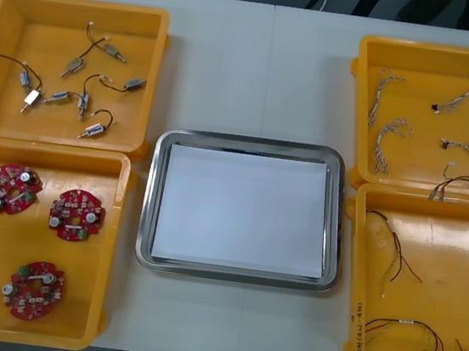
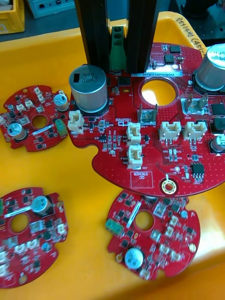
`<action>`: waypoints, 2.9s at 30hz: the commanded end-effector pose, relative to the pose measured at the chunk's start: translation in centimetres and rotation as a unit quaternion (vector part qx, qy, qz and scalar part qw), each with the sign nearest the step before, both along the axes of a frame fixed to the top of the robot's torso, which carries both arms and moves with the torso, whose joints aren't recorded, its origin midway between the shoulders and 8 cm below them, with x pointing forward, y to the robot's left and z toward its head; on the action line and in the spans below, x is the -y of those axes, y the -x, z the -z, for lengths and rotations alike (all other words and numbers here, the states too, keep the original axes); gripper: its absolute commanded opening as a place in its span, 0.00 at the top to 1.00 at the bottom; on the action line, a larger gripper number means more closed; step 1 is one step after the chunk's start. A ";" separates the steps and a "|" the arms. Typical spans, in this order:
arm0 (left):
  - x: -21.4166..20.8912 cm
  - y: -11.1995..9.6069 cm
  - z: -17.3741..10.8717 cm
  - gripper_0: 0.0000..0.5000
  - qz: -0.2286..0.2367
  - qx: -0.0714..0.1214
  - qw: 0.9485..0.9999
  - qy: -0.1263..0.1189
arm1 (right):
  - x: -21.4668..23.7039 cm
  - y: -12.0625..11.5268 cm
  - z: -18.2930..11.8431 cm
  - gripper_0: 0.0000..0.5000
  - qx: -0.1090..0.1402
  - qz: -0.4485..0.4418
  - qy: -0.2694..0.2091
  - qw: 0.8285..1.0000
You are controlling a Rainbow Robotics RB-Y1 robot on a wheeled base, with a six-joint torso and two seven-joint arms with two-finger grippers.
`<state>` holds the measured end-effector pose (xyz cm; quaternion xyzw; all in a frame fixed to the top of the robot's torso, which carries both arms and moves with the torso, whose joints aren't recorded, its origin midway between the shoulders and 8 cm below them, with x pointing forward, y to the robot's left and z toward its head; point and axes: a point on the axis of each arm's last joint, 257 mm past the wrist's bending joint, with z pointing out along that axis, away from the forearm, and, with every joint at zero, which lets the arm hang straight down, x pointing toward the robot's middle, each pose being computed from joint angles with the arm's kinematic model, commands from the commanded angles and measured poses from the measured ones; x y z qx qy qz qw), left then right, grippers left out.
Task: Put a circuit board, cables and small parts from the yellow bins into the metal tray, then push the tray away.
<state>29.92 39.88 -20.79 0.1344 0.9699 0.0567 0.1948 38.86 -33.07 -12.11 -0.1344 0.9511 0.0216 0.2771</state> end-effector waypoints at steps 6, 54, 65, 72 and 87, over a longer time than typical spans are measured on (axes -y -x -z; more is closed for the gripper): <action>3.9 -1.9 -2.8 1.00 0.039 0.029 0.999 0.012 | -6.5 0.8 -0.8 1.00 0.012 -0.121 0.067 0.990; 25.9 -5.4 -2.8 1.00 0.090 0.056 0.991 0.081 | -12.6 2.1 0.5 1.00 0.010 -0.237 0.140 0.961; 30.6 -6.7 -0.2 1.00 0.069 0.055 0.993 0.076 | -12.6 2.1 0.5 1.00 0.010 -0.237 0.140 0.961; 32.2 -7.2 1.9 1.00 0.059 0.047 0.994 0.080 | -12.5 2.1 0.5 1.00 0.011 -0.236 0.141 0.961; 33.3 -8.0 6.3 1.00 0.045 0.039 0.994 0.089 | -12.6 2.2 0.5 1.00 0.009 -0.237 0.139 0.962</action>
